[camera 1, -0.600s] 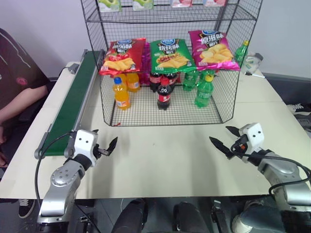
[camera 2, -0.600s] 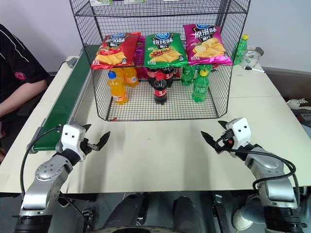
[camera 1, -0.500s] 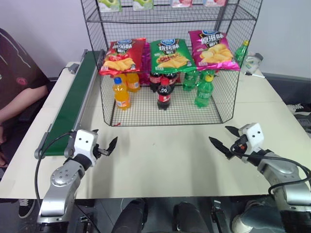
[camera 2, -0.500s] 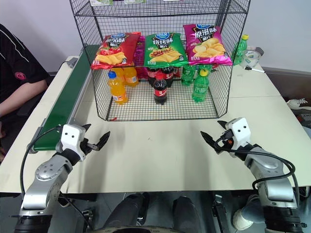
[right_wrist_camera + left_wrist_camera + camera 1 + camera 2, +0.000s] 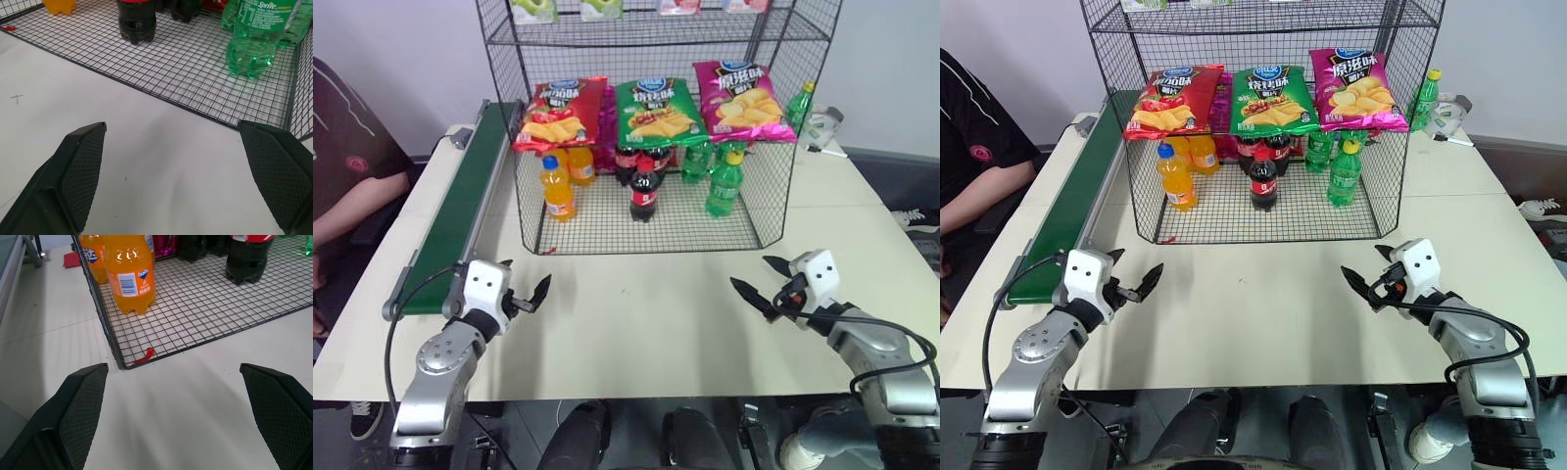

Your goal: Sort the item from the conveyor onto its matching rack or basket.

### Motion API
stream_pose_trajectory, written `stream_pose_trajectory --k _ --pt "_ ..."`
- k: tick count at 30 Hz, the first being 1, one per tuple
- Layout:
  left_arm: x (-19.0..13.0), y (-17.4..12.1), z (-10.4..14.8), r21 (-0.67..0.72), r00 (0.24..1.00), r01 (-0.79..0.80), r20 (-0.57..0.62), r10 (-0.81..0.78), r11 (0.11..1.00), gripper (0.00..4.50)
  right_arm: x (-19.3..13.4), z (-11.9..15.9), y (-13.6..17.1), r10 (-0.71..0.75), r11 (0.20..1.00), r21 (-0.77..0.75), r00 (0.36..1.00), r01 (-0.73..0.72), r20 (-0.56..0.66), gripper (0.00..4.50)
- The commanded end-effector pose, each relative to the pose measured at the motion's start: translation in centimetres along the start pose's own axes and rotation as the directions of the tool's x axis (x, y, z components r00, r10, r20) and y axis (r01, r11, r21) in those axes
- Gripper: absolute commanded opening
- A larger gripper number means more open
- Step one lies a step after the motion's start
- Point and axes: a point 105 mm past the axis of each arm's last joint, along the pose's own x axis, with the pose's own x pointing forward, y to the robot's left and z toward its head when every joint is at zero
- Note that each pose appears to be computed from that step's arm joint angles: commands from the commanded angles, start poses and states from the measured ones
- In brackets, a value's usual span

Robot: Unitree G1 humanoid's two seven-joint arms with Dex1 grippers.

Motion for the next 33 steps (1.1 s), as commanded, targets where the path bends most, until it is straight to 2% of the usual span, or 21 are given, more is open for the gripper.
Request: stream_pose_trajectory --k 1,13,24,33 --pt "0.1 0.2 1.0 0.043 0.999 -0.035 0.031 0.034 0.998 4.5 0.1 0.8 -0.1 -0.011 1.0 -0.023 0.999 0.012 0.04 4.45" --pt "0.0 -0.4 0.8 0.032 0.999 -0.025 0.031 0.024 0.999 4.5 0.4 0.6 0.2 -0.025 1.0 -0.015 0.999 0.026 0.048 4.45" --pt "-0.3 -0.8 0.5 0.029 0.999 -0.036 0.01 0.036 0.999 4.5 0.2 0.9 -1.4 -0.155 0.988 0.004 0.986 0.155 0.069 4.45" --pt "-0.1 -0.9 0.3 0.051 0.998 -0.07 0.0 0.07 0.996 4.5 0.3 0.8 -1.7 -0.177 0.984 -0.027 0.983 0.178 0.046 4.45"
